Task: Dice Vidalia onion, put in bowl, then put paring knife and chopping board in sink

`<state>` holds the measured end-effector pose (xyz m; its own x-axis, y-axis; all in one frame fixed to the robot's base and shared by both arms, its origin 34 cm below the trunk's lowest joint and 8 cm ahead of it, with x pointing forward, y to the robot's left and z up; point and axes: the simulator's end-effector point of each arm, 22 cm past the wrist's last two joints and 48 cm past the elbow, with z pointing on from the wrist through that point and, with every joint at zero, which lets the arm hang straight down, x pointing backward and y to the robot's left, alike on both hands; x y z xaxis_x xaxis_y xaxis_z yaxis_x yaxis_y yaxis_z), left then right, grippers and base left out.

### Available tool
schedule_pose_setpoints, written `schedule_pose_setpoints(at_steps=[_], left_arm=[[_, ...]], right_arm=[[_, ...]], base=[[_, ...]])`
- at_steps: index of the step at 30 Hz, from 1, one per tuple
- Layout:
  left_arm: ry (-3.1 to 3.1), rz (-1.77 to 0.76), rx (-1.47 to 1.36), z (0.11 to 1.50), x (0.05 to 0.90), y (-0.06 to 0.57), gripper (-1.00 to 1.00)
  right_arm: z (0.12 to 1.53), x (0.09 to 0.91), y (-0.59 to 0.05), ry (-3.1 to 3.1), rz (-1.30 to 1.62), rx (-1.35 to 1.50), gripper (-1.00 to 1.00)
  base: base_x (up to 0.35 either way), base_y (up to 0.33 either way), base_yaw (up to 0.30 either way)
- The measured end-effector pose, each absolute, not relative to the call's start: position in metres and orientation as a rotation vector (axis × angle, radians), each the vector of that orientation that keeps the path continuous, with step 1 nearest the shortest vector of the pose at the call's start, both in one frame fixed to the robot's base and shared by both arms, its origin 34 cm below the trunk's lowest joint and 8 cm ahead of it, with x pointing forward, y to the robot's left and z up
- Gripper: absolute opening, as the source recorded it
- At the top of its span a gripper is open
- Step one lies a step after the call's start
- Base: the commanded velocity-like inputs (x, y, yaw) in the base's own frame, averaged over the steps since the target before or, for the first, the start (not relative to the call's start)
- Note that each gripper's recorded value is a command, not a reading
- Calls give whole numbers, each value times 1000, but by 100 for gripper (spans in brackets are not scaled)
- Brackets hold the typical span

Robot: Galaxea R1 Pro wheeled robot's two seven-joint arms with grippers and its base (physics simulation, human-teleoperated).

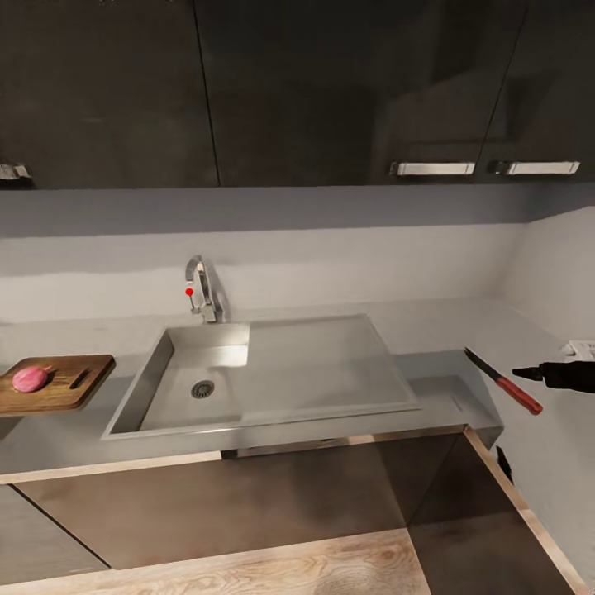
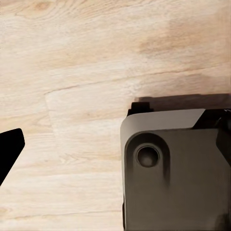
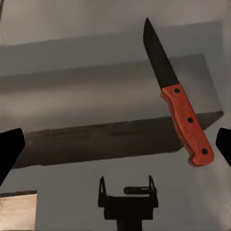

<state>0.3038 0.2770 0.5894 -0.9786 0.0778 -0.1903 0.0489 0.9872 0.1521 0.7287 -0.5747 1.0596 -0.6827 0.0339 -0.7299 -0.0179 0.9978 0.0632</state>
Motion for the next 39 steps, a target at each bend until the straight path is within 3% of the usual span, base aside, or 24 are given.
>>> schedule_pose_setpoints(at_steps=[39], left_arm=[[3008, 218, 107, 617, 273, 275, 100]], right_arm=[[1079, 708, -598, 2225, 152, 119, 100]], base=[[0, 0, 0]])
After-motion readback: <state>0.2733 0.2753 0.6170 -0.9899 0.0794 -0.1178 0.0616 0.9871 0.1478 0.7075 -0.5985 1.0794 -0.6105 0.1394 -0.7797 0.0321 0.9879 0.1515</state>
